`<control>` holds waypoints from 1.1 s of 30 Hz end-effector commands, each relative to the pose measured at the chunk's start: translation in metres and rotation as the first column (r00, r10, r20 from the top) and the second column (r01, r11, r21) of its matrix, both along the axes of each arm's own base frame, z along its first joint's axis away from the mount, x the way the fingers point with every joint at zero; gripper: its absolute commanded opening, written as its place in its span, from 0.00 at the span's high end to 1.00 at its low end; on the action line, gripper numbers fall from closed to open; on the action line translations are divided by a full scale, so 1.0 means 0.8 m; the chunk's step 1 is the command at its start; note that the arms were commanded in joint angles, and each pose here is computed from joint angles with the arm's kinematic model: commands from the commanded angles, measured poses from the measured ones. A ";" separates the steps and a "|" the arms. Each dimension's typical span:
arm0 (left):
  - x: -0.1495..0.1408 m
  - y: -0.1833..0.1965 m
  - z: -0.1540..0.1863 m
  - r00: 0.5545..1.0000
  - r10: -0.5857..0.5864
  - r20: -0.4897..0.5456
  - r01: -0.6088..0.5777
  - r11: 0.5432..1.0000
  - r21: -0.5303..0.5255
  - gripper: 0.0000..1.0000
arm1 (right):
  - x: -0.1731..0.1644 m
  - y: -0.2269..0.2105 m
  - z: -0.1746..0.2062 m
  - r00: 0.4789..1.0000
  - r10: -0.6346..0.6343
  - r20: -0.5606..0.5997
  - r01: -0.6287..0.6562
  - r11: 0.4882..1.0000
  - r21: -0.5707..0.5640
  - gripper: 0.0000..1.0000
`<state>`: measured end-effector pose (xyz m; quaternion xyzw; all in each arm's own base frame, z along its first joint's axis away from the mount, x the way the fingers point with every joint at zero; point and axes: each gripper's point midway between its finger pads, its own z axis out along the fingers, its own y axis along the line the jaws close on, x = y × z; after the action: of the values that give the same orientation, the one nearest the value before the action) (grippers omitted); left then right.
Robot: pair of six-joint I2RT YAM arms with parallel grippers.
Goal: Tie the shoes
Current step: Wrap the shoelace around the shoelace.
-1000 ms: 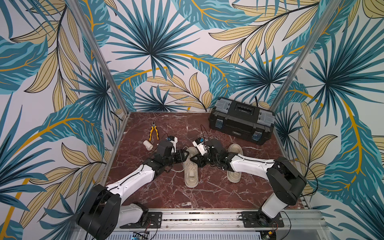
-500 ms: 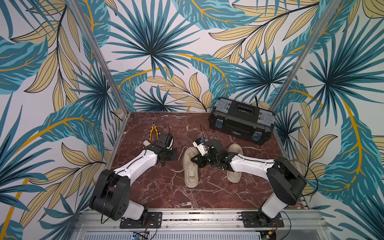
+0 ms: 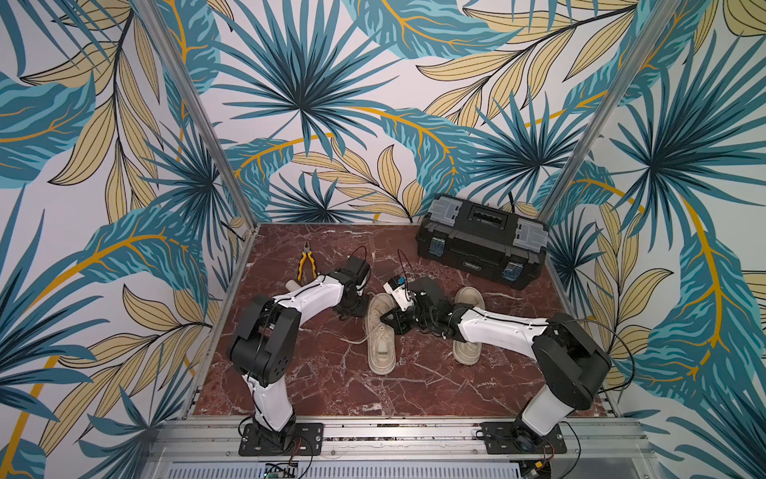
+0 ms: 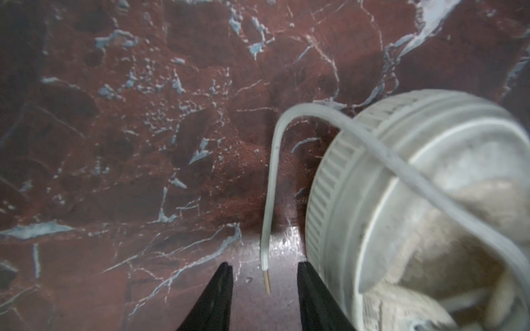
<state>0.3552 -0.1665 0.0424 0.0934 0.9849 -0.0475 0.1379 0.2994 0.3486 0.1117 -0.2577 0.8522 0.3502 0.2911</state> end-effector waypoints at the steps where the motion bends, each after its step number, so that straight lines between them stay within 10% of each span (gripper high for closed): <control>1: 0.009 0.004 0.003 1.000 -0.008 0.001 0.008 0.999 0.051 0.59 | -0.002 0.003 0.016 1.000 0.010 0.027 -0.010 1.000 0.004 1.00; 11: 0.006 -0.023 -0.025 0.998 -0.029 -0.048 0.028 0.999 -0.036 0.64 | 0.000 0.003 0.012 1.000 0.007 0.025 -0.006 1.000 -0.016 1.00; 18: 0.009 -0.017 -0.034 0.999 -0.005 -0.036 0.004 1.000 -0.016 0.84 | -0.001 0.006 0.011 1.000 0.012 0.020 -0.011 1.000 -0.021 1.00; 33: -0.043 0.063 0.137 0.946 0.127 0.299 -0.115 0.992 -0.057 1.00 | 0.009 -0.004 0.020 0.999 -0.047 0.013 0.048 0.996 -0.069 1.00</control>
<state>0.3451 -0.1334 0.1509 0.0446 0.9518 -0.0627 0.2969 0.3060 0.3480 0.1199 -0.2512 0.8650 0.3224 0.2910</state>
